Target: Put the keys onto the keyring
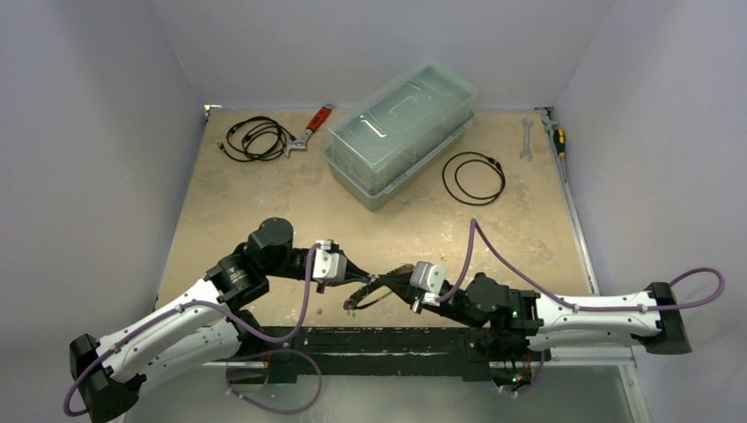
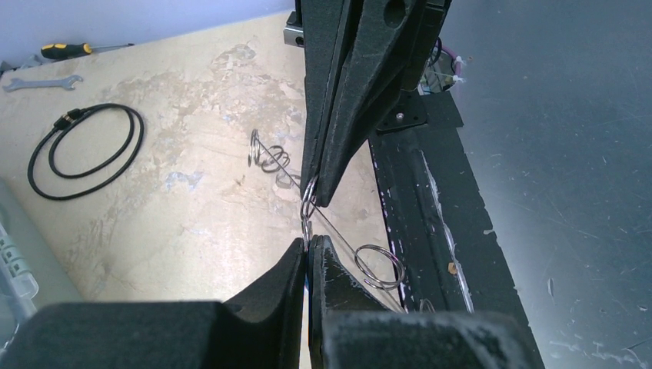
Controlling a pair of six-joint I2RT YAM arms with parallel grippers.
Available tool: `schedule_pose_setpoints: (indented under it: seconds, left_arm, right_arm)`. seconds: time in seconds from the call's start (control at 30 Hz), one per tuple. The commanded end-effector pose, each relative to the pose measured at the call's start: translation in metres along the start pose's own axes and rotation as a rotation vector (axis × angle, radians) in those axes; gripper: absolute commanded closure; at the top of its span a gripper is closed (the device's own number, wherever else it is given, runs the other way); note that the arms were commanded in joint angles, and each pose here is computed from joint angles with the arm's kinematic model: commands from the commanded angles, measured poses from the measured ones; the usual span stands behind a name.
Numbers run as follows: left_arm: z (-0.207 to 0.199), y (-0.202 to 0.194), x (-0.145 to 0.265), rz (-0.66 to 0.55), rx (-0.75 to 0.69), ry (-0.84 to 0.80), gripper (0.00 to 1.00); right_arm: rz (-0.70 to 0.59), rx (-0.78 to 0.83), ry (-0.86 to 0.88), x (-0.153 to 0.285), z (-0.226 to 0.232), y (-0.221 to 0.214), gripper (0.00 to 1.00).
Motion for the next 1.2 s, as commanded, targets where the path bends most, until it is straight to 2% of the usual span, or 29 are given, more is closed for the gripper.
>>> schedule_pose_setpoints:
  seconds: [0.0, 0.03, 0.07, 0.2, 0.23, 0.3, 0.5, 0.63, 0.77, 0.87, 1.03, 1.17]
  left_arm:
    - [0.008, 0.005, 0.001, -0.006, -0.035, 0.037, 1.00]
    - [0.008, 0.005, 0.001, -0.006, -0.034, 0.039, 0.97]
    - [0.008, 0.006, 0.001, -0.008, -0.036, 0.039, 0.87]
    - [0.008, 0.011, 0.008, -0.020, -0.072, 0.077, 0.40]
    - [0.009, 0.012, 0.011, -0.017, -0.082, 0.099, 0.33]
    - [0.011, 0.012, 0.015, -0.002, -0.091, 0.141, 0.25]
    - [0.021, 0.011, 0.015, 0.052, -0.020, 0.213, 0.18]
    - [0.018, 0.016, 0.014, -0.002, 0.094, 0.243, 0.10]
    - [0.019, 0.019, 0.017, -0.086, 0.301, 0.374, 0.06]
    - [0.022, 0.022, 0.021, -0.150, 0.399, 0.461, 0.05]
    - [0.028, 0.019, 0.024, -0.179, 0.593, 0.589, 0.02]
    - [0.033, 0.016, 0.026, -0.174, 0.645, 0.662, 0.01]
  right_arm:
    - [-0.050, -0.034, 0.002, -0.002, 0.002, 0.009, 1.00]
    - [-0.050, -0.033, -0.003, -0.002, 0.001, 0.009, 1.00]
    - [-0.049, -0.031, -0.010, -0.003, 0.001, 0.009, 1.00]
    - [-0.044, -0.029, -0.052, -0.004, -0.004, 0.009, 1.00]
    - [-0.041, -0.031, -0.063, -0.004, -0.004, 0.009, 1.00]
    - [-0.033, -0.039, -0.086, -0.004, -0.006, 0.007, 1.00]
    - [0.009, -0.053, -0.137, -0.006, -0.009, 0.003, 1.00]
    - [0.017, -0.060, -0.160, -0.005, -0.012, 0.007, 1.00]
    - [0.012, -0.076, -0.222, -0.005, -0.018, 0.010, 1.00]
    - [0.019, -0.090, -0.272, -0.007, -0.021, 0.012, 1.00]
    - [0.038, -0.110, -0.342, -0.015, -0.024, 0.013, 1.00]
    - [0.079, -0.104, -0.403, -0.023, -0.025, 0.012, 1.00]
Point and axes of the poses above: each gripper's point midway between its finger pads, its own x axis back along the fingers, its own z axis along the line the jaws close on, y = z × x, the point moved 7 cm from there along x, back along the fingers, and after that the axes turned 5 degrees about -x, right-handed, at the moved point
